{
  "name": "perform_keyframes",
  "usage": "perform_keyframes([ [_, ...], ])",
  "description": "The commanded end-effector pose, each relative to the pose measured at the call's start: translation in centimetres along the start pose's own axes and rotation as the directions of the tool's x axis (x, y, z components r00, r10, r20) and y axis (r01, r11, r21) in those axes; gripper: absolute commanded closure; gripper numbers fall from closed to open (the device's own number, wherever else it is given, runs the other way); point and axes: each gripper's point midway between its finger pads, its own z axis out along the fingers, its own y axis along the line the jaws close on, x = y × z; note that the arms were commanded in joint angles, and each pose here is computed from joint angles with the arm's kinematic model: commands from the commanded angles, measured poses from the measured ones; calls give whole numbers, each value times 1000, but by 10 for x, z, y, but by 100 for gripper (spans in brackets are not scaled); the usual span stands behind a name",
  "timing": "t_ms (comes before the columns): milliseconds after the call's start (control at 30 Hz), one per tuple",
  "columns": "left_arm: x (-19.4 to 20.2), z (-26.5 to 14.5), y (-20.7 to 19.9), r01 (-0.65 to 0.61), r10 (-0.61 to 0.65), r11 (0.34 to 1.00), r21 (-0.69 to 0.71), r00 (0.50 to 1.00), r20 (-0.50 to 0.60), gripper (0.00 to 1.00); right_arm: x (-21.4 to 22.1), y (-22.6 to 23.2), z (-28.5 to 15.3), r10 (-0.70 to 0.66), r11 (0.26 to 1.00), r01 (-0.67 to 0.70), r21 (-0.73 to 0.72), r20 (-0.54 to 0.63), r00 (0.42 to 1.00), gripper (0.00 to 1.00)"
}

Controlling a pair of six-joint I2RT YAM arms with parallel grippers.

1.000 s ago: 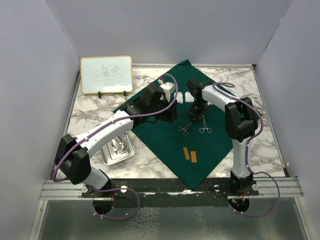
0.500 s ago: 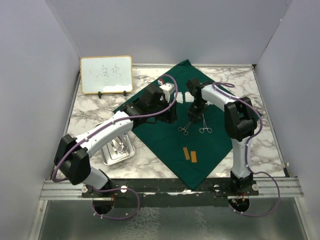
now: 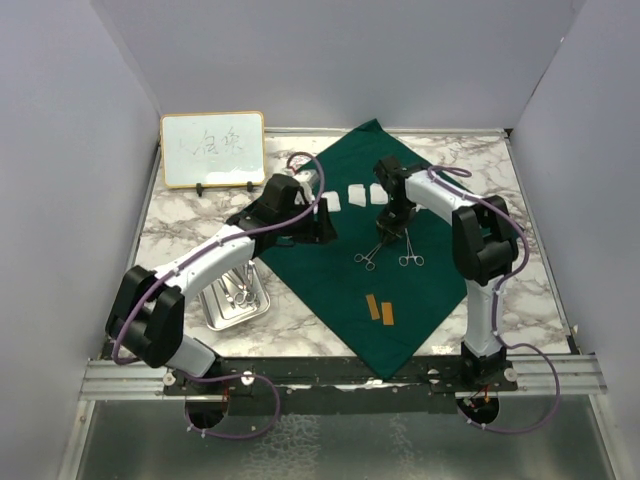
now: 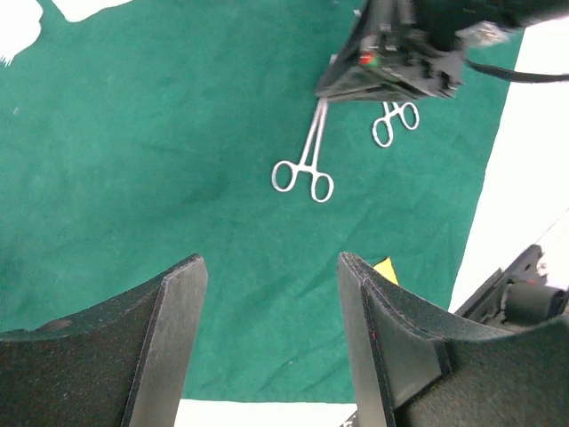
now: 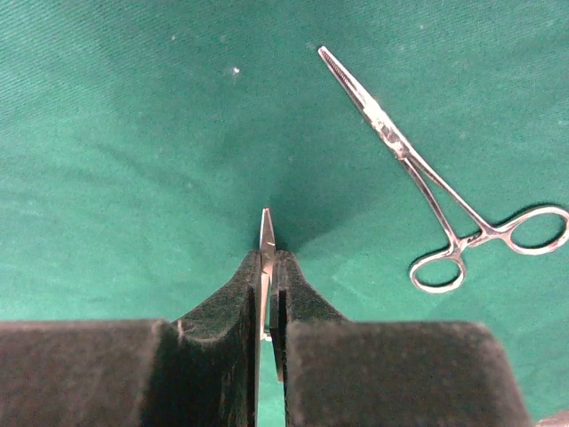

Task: Prepare the surgical pack
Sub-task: Pick up the medical item from the surgical kit.

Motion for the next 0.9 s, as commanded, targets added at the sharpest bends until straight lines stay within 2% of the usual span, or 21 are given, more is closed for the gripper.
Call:
perform_keyframes([
  [0, 3, 7, -2, 182, -177, 969, 164, 983, -48, 36, -2, 16, -25, 15, 991, -12, -130, 21, 1000, 99],
  [100, 15, 23, -8, 232, -204, 941, 246, 970, -132, 37, -1, 20, -30, 0, 984, 5, -176, 28, 1000, 99],
  [200, 18, 36, -12, 269, -228, 921, 282, 959, -169, 39, 2, 19, -32, -18, 979, 23, -201, 30, 999, 99],
  [633, 41, 86, -18, 373, -279, 874, 312, 910, -307, 42, 12, 23, -52, -77, 944, 81, -320, 25, 997, 99],
  [867, 51, 94, -17, 410, -309, 861, 302, 892, -330, 44, 17, 21, -60, -87, 934, 87, -346, 17, 996, 99],
])
